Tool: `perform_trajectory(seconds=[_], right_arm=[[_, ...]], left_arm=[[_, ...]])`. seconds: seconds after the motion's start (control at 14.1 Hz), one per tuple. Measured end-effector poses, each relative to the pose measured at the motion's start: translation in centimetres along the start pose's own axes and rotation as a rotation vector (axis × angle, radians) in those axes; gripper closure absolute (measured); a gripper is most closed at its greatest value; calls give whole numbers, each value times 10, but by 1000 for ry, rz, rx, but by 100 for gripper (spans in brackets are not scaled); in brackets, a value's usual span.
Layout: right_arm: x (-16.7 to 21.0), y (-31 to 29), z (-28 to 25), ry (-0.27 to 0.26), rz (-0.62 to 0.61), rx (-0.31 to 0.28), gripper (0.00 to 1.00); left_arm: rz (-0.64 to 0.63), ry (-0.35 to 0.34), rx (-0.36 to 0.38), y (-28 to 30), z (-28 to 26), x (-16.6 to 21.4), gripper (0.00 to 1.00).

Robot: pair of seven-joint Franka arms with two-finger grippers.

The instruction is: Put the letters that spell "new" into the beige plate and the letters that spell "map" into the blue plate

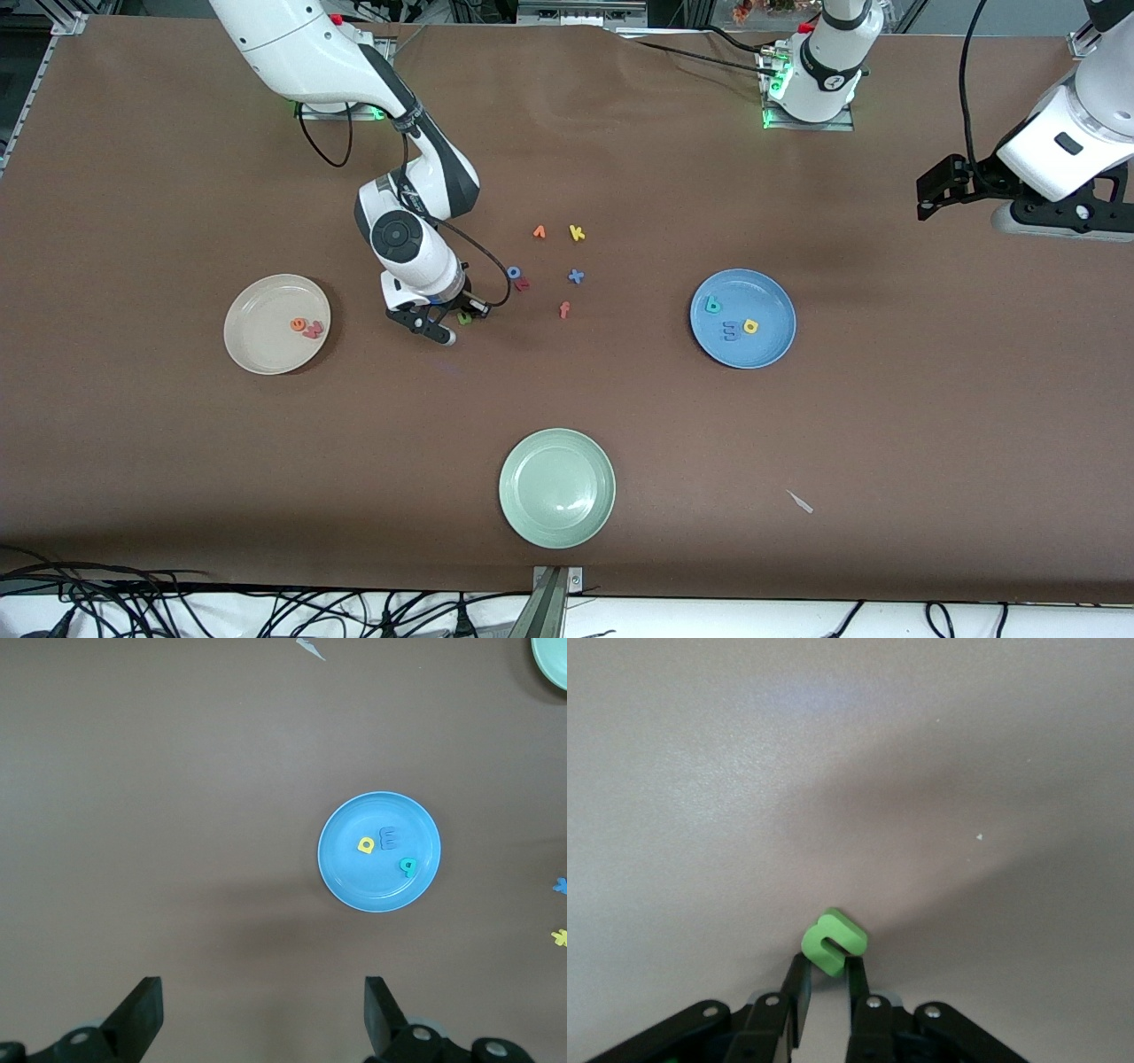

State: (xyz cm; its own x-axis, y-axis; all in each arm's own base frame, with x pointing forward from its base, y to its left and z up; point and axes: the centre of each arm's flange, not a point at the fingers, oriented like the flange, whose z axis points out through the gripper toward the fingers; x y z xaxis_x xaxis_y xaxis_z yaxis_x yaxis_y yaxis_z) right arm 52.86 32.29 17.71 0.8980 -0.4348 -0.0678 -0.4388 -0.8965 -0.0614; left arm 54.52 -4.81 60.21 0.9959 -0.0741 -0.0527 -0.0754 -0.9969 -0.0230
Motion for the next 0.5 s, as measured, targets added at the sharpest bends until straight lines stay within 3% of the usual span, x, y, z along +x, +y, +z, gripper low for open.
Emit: perform_trajectory(seconds=[0.5], right_arm=[[3, -5, -5, -5, 0, -4, 86]], left_arm=[[21, 22, 0, 12, -11, 3, 0]])
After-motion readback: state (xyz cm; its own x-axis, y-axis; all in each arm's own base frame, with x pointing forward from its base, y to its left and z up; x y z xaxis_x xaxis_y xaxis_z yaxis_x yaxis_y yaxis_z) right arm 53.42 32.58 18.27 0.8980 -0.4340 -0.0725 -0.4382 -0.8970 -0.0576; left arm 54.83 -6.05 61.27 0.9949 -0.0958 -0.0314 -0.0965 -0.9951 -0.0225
